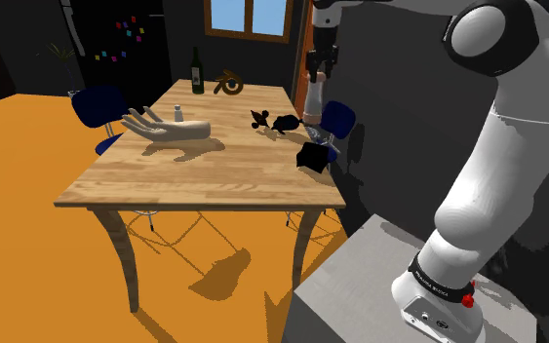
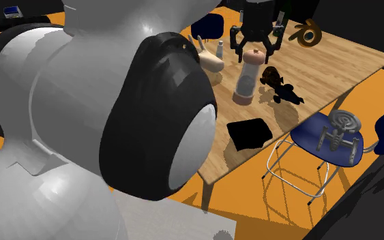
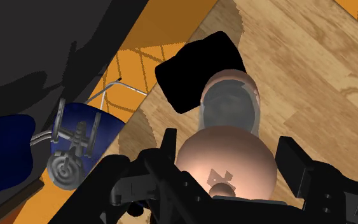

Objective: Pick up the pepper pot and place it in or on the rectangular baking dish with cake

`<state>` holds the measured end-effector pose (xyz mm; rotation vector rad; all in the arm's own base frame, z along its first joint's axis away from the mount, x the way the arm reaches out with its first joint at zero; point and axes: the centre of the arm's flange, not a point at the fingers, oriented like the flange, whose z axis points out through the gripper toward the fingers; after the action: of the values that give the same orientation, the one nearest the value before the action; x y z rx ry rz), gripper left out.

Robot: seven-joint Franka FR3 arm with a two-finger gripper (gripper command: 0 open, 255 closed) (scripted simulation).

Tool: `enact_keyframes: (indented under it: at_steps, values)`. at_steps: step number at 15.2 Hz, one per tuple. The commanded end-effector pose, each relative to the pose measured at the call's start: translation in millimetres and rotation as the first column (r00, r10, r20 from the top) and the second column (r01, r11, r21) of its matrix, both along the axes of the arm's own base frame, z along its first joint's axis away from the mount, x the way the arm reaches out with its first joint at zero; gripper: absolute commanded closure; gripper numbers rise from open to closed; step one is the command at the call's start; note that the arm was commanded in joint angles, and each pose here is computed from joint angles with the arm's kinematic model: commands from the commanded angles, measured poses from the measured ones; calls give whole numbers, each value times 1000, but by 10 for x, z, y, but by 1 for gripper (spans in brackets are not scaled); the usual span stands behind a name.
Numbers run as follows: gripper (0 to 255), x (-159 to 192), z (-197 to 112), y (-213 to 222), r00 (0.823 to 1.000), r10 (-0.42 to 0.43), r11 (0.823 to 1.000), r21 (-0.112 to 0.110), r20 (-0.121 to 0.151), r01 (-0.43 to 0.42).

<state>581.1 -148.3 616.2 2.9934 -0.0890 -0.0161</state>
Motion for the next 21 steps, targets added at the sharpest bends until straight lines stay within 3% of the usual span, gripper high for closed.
enact_keyframes:
  at_steps: [1, 3, 21]
  values:
    - [255, -117, 86, -255, 1000, 1, 1000, 0, 0, -1]
    - [255, -242, 205, -522, 1000, 1, 1000, 0, 0, -1]
    - [255, -242, -745, -522, 1000, 1, 1000, 0, 0, -1]
